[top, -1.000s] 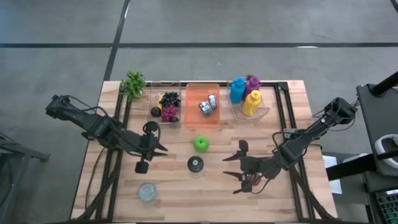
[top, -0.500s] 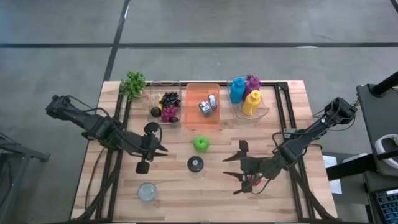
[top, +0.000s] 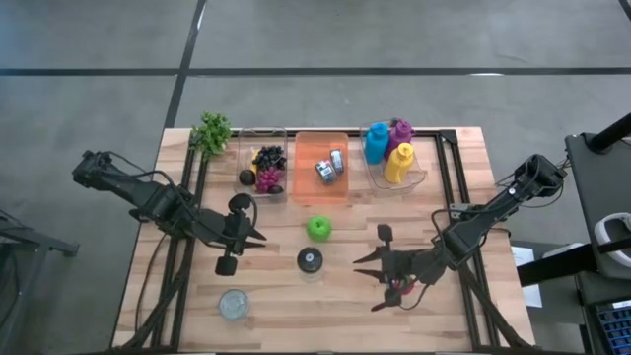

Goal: Pick & Place Food Item
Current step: Put the transparent water bottle into the right transparent bin

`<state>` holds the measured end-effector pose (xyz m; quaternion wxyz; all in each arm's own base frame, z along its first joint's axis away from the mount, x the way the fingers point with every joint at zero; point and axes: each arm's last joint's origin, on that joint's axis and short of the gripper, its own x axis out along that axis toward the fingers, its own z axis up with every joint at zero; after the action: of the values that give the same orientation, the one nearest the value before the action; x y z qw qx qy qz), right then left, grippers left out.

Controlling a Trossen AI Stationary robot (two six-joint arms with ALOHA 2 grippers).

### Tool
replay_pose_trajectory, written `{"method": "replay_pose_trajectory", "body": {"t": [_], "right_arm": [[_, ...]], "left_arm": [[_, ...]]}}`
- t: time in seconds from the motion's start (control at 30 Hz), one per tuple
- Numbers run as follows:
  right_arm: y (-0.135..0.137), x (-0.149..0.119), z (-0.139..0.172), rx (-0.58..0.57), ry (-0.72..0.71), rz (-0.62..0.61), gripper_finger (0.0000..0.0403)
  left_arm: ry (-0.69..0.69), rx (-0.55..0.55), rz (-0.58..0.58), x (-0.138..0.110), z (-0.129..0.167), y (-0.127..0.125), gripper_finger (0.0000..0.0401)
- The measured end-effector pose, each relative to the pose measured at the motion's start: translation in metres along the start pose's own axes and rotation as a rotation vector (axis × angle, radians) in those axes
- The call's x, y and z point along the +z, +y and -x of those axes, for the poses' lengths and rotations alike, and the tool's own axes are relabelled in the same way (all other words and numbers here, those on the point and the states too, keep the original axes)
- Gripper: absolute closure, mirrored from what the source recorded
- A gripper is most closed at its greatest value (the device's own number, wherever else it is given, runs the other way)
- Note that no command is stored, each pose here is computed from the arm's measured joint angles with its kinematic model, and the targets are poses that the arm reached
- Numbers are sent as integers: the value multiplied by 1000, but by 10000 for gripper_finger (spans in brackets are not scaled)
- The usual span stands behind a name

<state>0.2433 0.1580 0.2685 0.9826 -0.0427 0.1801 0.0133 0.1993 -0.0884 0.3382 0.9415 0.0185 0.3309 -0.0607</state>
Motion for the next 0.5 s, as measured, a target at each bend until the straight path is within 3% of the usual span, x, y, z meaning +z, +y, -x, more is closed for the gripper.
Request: {"method": "replay_pose_trajectory", "body": {"t": [0.2, 0.5], "right_arm": [[-2, 0, -2, 36, 6, -7, 367], [0, 2, -2, 109, 7, 0, 343]], "left_arm": [[0, 0, 0, 0, 0, 0, 331], [1, 0, 0, 0, 0, 0, 331]]}}
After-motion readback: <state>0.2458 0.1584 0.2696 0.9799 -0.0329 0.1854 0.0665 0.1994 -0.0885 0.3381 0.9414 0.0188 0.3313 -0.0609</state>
